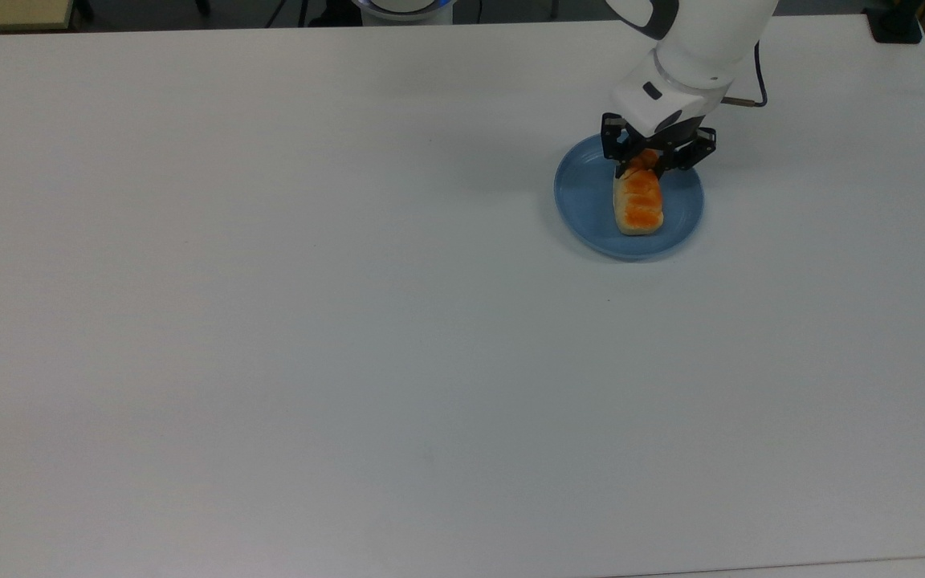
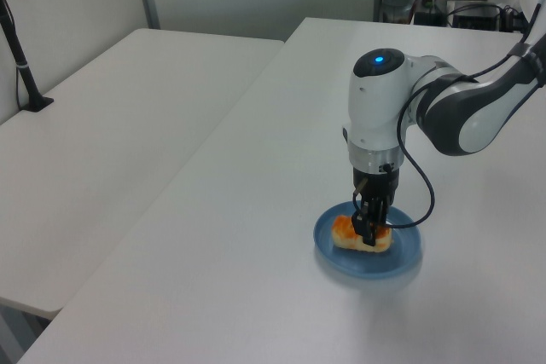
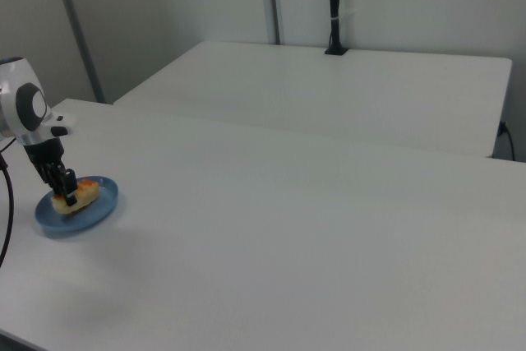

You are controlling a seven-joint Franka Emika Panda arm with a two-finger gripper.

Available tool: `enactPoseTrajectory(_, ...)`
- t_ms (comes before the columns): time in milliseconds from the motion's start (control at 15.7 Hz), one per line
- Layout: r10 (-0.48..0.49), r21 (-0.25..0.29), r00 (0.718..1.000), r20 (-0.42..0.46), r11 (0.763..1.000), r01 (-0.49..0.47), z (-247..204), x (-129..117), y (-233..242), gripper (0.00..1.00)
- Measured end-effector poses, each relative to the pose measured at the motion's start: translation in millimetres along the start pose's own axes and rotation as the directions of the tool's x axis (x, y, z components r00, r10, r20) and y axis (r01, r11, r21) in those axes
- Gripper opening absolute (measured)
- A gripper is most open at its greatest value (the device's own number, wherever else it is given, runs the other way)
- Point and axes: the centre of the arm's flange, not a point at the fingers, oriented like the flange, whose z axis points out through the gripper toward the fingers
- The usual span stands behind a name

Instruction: Put the bread on a plate

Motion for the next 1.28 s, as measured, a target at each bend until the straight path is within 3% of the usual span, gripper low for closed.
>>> enactPoseTrajectory(255, -0.009, -0.013, 1.000, -0.005, 1.000, 0.009, 5, 1, 0, 0.52)
enactPoseTrajectory(511, -0.009, -0.014, 1.000, -0.006, 1.000, 0.009, 6, 1, 1, 0.89)
enactPoseTrajectory(575, -0.009, -0.014, 1.000, -0.006, 1.000, 0.009, 6, 1, 1, 0.94)
enactPoseTrajectory(958, 0.029, -0.017, 1.000, -0.007, 0.999, -0.029, 4, 7, 7, 1.00)
enactPoseTrajectory(1277, 0.108, -0.044, 0.993, -0.041, 0.993, -0.110, -56, 37, 49, 1.00)
